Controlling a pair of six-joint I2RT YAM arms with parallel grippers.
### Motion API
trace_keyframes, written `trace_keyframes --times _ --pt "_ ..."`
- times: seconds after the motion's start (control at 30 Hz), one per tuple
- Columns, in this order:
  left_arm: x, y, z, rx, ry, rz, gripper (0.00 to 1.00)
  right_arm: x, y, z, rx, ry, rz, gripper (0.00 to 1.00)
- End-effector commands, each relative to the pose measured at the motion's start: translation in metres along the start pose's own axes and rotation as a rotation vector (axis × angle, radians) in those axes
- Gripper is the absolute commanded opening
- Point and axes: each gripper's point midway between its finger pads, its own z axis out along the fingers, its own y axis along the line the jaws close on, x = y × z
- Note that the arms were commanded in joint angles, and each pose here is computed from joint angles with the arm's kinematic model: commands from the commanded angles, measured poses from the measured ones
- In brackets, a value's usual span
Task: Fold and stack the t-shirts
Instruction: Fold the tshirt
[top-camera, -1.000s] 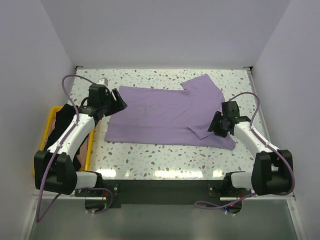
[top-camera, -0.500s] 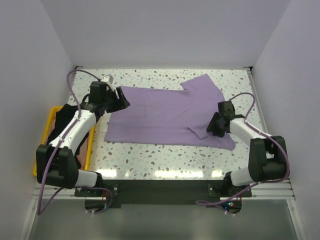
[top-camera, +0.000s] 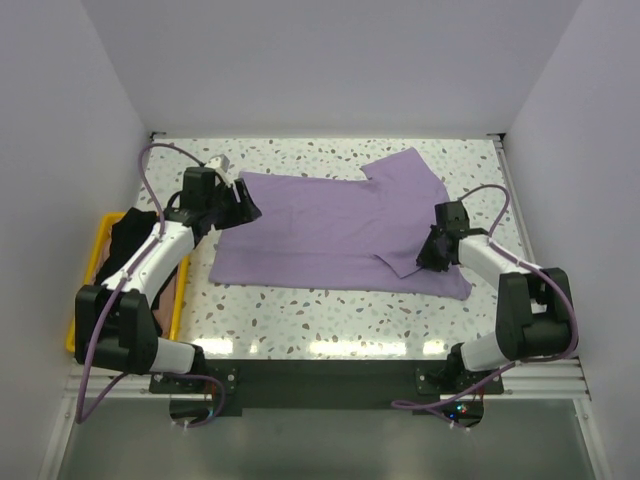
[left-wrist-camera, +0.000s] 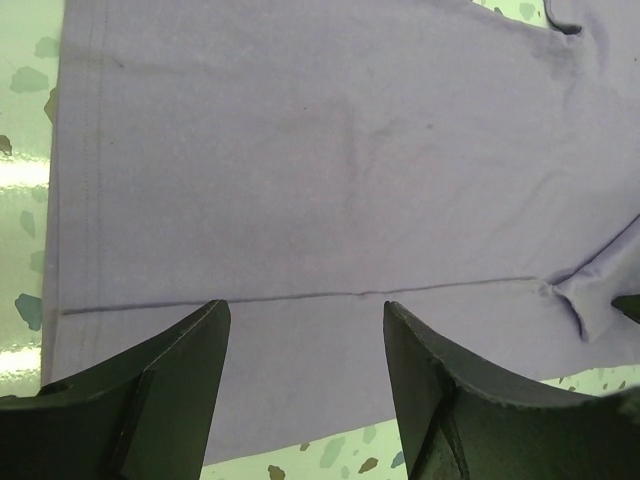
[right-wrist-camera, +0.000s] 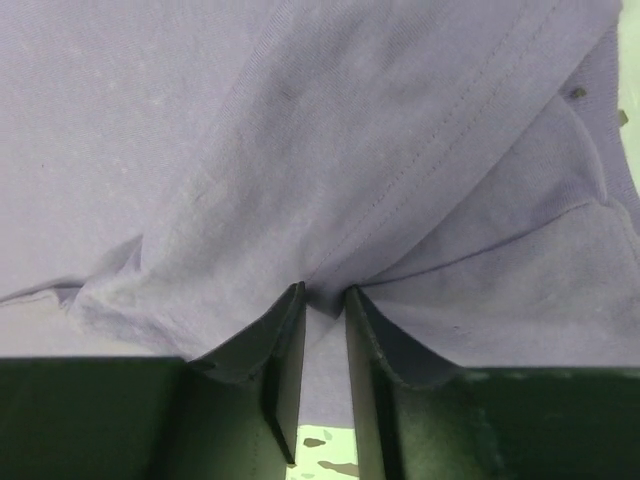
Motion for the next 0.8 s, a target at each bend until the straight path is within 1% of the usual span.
trace_keyframes --times 0.0,0.07,0.1,0.2,0.47,0.77 --pt "-0.007 -0.006 0.001 0.032 -0.03 0.038 0.68 -0.025 0.012 -0.002 -0.015 -0.072 0.008 0.19" --pt "-0.007 -0.006 0.001 0.032 -0.03 0.04 0.68 -0.026 0.013 -0.001 -0.014 -0.071 0.008 0.13" --pt "-0.007 -0.006 0.001 0.03 -0.029 0.04 0.68 -0.027 0.013 -0.001 -0.014 -0.072 0.008 0.08" --pt "-0.007 -0.006 0.001 0.029 -0.028 0.041 0.68 -0.032 0.018 -0.004 -0.025 -0.078 0.008 0.03" --pt "-0.005 -0.004 0.002 0.027 -0.024 0.043 0.68 -0.057 0.038 -0.005 -0.052 -0.096 0.008 0.0" --pt "-0.002 -0.004 0.004 0.029 -0.013 0.047 0.68 -0.079 0.06 0.009 -0.07 -0.083 0.013 0.0"
